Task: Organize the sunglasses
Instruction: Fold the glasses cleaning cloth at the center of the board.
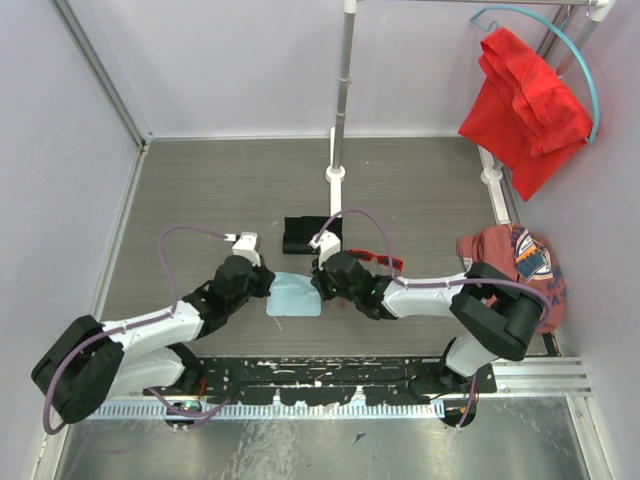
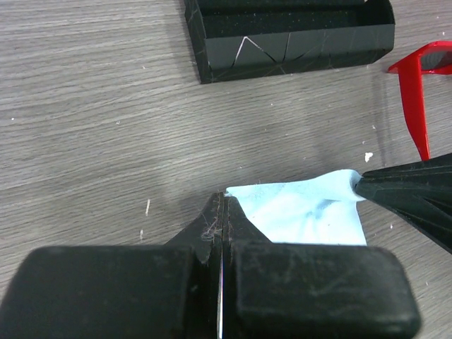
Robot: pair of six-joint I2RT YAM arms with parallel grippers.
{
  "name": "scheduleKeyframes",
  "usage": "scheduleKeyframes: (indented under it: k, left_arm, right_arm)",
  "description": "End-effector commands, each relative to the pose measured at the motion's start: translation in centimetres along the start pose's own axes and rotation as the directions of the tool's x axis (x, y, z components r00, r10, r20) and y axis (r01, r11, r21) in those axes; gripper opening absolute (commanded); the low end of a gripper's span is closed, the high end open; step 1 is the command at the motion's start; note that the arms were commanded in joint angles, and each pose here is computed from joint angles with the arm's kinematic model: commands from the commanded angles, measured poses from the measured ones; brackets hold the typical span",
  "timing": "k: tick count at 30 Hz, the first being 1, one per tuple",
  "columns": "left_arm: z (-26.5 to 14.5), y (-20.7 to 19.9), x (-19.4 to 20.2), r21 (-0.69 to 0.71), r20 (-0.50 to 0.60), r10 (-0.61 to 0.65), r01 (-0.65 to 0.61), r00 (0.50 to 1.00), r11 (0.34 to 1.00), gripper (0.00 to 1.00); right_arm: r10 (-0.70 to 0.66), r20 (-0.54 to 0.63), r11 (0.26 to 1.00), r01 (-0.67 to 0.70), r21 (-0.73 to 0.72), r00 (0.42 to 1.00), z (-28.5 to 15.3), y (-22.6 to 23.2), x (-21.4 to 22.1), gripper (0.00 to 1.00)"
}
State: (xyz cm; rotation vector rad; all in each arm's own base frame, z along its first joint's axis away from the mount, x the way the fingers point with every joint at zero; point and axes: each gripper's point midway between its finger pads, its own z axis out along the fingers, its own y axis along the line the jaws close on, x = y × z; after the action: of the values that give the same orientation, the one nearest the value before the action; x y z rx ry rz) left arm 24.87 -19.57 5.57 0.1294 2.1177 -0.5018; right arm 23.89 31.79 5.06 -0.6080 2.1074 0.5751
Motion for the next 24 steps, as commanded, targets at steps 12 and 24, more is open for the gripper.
scheduleKeyframes:
  k: [12, 24]
  left_arm:
    - [-1.5, 0.2, 0.7, -0.003, 0.013, -0.017, 0.017, 1.0, 1.0, 0.0]
    - [-1.9, -0.2, 1.9, -0.001, -0.002, -0.021, 0.021, 1.0, 1.0, 0.0]
  right_arm:
    - [-0.006, 0.092, 1.0, 0.008, -0.024, 0.996, -1.1, 1.6, -2.0, 0.01]
    - [-0.009, 0.082, 0.999, 0.012, -0.034, 0.997, -1.7, 1.9, -1.2, 0.01]
